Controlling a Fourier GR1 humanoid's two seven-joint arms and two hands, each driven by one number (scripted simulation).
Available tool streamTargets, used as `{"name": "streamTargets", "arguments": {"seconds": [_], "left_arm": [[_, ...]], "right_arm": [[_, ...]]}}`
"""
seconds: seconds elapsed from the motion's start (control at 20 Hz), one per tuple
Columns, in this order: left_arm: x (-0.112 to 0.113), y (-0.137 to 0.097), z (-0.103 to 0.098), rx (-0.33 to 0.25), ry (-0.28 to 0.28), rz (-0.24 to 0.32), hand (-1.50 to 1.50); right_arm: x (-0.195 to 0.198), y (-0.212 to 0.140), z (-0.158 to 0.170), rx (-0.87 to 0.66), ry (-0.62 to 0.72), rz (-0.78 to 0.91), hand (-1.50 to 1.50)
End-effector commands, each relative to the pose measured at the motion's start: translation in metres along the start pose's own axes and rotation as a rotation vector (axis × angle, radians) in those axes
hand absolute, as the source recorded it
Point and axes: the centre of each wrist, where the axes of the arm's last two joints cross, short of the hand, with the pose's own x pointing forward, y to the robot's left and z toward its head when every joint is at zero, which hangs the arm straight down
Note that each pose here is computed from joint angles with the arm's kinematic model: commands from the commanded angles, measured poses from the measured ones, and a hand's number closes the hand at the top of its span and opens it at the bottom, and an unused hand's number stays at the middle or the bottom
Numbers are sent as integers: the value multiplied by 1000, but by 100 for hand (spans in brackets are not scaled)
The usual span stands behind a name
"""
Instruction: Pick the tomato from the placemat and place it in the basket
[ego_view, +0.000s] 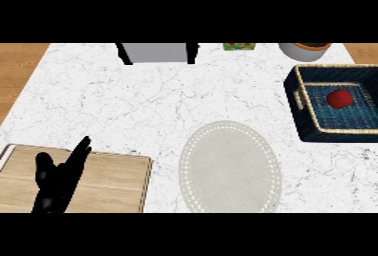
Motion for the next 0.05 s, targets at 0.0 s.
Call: {"name": "streamTargets", "arguments": {"seconds": [0.0], "left_arm": [[-23, -2, 3, 21, 97, -7, 0]], "right_arm": [[-38, -38, 8, -32, 27, -29, -150]]}}
